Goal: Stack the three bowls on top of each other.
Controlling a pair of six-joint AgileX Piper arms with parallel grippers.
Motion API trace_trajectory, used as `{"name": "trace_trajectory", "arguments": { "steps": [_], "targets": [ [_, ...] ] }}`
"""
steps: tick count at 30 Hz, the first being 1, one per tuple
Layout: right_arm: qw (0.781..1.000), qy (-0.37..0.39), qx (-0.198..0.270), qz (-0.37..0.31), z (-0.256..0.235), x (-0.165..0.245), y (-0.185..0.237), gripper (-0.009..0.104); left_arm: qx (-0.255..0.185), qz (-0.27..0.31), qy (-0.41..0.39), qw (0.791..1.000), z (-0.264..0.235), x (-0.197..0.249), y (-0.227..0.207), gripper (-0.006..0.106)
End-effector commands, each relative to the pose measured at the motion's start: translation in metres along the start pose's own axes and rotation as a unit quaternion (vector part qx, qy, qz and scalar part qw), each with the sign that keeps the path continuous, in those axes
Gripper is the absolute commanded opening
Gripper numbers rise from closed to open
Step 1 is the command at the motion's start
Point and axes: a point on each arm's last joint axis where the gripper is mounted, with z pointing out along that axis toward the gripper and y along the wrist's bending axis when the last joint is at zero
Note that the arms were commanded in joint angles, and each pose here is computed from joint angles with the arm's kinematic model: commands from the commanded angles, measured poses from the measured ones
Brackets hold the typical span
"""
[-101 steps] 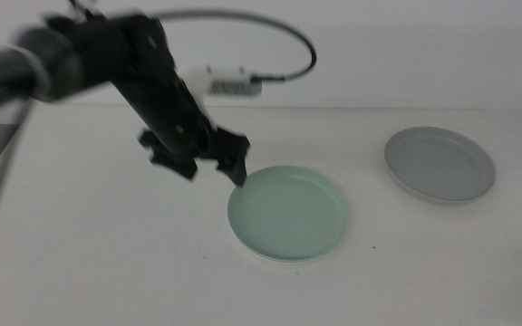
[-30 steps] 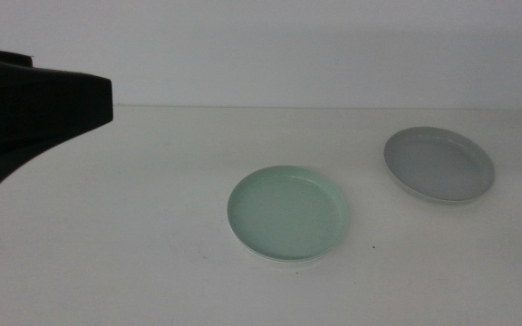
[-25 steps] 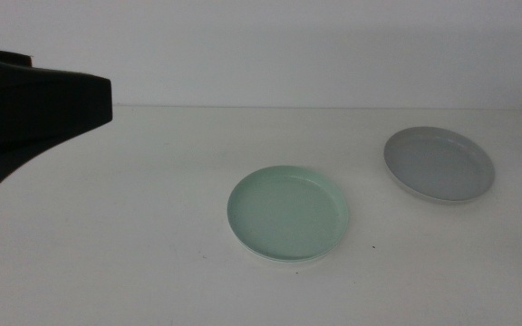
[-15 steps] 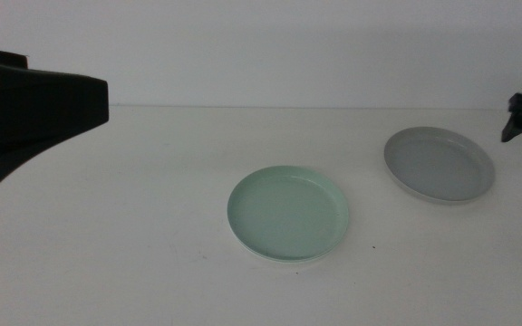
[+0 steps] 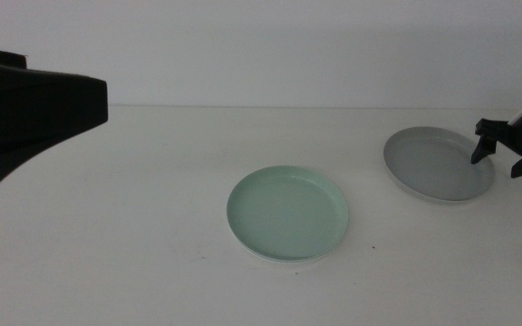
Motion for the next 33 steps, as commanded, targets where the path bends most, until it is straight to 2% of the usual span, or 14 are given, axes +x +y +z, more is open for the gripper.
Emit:
{"name": "trace_trajectory", "arguments": {
  "steps": [1, 3, 5, 9, 15, 22, 27, 33],
  "targets": [
    [1.000, -0.002, 0.001, 0.000, 0.003, -0.002, -0.004, 0.058, -0.003, 0.000, -0.005, 1.000, 0.000, 0.000, 0.001, 0.094],
    [1.000, 0.005, 0.001, 0.005, 0.007, 0.000, -0.005, 0.052, -0.003, 0.000, -0.005, 1.000, 0.000, 0.000, 0.001, 0.094],
    [1.000, 0.007, 0.001, 0.005, 0.009, 0.000, -0.005, 0.041, -0.003, 0.000, -0.005, 1.000, 0.000, 0.000, 0.001, 0.094],
    [1.000, 0.001, 0.001, 0.005, 0.005, -0.001, -0.004, -0.002, -0.003, 0.000, -0.005, 1.000, 0.000, 0.000, 0.001, 0.094],
    [0.999, -0.028, -0.014, -0.012, -0.039, -0.005, 0.007, -0.002, -0.003, 0.000, -0.005, 1.000, 0.000, 0.000, 0.001, 0.094],
    [0.994, -0.055, -0.060, -0.079, -0.097, 0.010, 0.067, -0.002, -0.003, 0.000, -0.005, 1.000, 0.000, 0.000, 0.001, 0.094],
    [0.984, -0.019, -0.104, -0.143, -0.097, 0.047, 0.132, -0.002, -0.003, 0.000, -0.005, 1.000, 0.000, 0.000, 0.001, 0.094],
    [0.969, 0.010, -0.121, -0.216, -0.078, 0.093, 0.194, -0.002, -0.003, 0.000, -0.005, 1.000, 0.000, 0.000, 0.001, 0.094]
  ]
}}
